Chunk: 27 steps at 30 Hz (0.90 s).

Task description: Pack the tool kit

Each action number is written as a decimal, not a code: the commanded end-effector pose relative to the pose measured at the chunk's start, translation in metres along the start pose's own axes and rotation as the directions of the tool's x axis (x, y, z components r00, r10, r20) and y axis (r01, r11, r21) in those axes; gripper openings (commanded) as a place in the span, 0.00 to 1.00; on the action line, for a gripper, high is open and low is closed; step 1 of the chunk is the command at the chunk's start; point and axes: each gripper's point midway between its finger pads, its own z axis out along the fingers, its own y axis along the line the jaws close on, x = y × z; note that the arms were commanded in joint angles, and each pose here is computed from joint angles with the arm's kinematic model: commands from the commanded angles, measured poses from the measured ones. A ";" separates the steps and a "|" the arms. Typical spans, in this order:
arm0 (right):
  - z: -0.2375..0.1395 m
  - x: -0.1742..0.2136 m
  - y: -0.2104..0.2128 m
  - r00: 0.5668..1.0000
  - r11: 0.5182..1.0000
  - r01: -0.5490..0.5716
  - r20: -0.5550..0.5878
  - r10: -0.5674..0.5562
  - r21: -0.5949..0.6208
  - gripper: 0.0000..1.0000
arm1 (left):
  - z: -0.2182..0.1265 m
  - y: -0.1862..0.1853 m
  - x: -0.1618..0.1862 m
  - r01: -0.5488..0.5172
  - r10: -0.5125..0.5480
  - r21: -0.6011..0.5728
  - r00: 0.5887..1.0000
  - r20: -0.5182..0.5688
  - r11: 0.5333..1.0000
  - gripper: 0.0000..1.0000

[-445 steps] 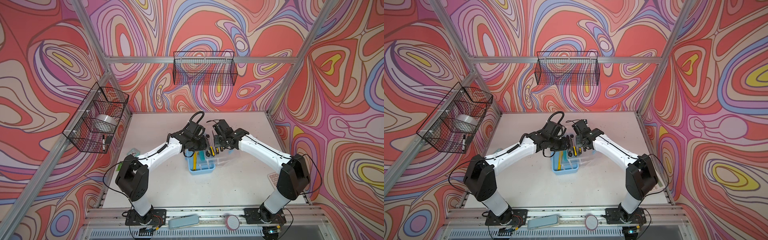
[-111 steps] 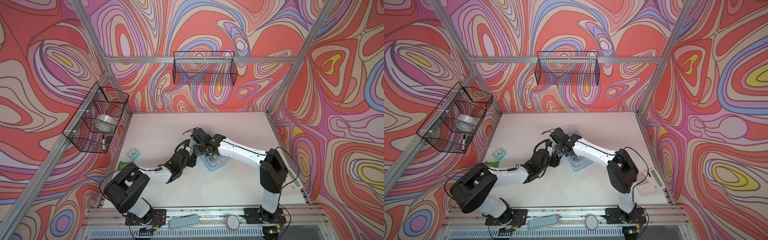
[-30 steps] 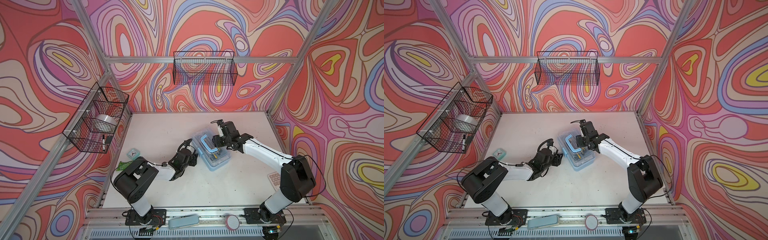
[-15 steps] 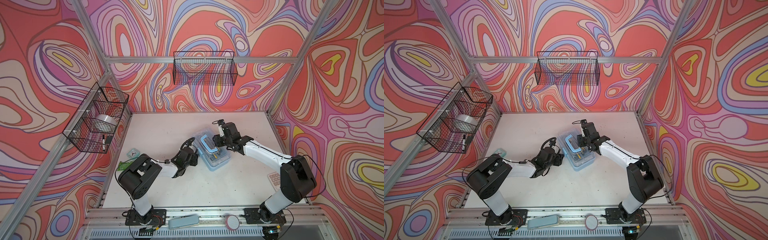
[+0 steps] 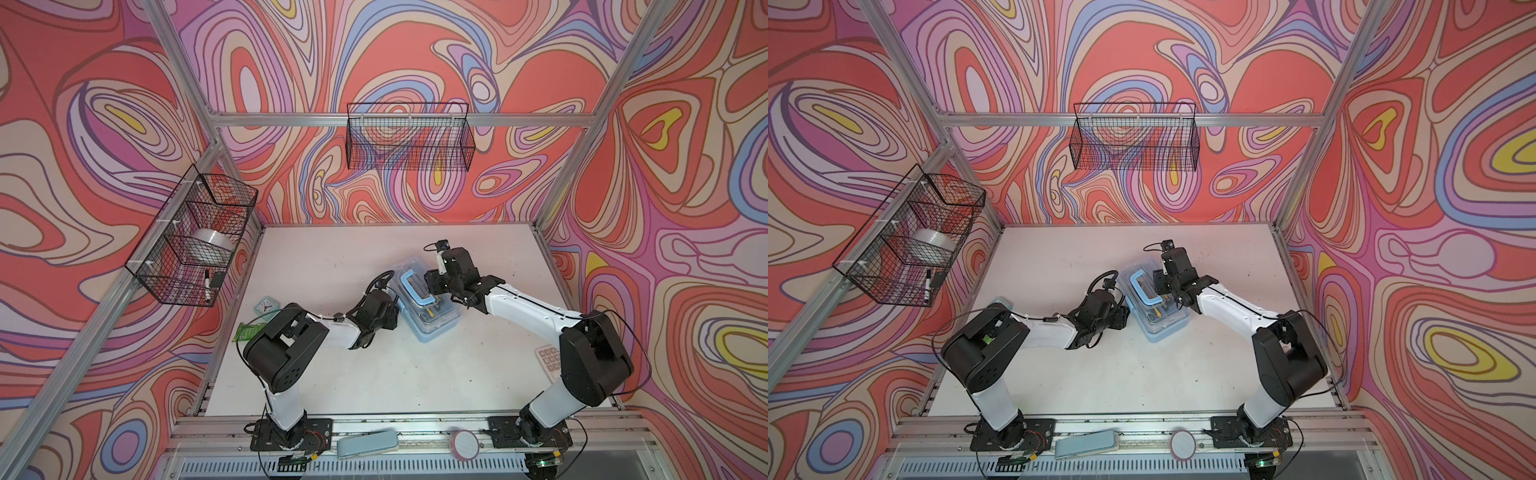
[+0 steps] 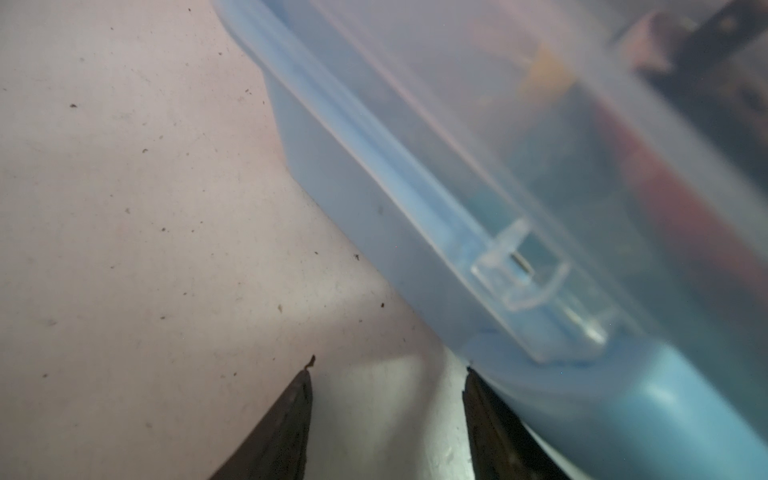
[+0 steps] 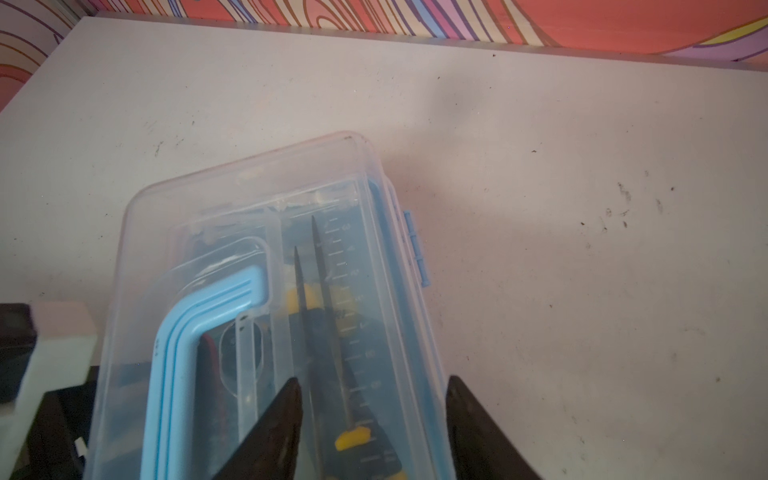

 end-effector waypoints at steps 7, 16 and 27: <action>-0.043 0.014 -0.024 0.992 0.989 -0.055 -0.105 0.070 0.139 0.79 | -0.066 0.019 -0.040 -0.006 0.021 -0.136 0.994 0.108 0.991 0.85; -0.110 -0.060 -0.104 0.963 0.922 0.036 0.234 -0.135 0.385 0.89 | -0.132 0.081 -0.048 -0.013 0.064 -0.367 0.990 0.128 0.930 1.00; -0.072 0.036 -0.229 0.831 0.862 -0.251 0.555 -0.042 0.441 0.94 | -0.161 0.153 -0.059 0.067 0.028 -0.479 0.982 0.189 0.875 1.00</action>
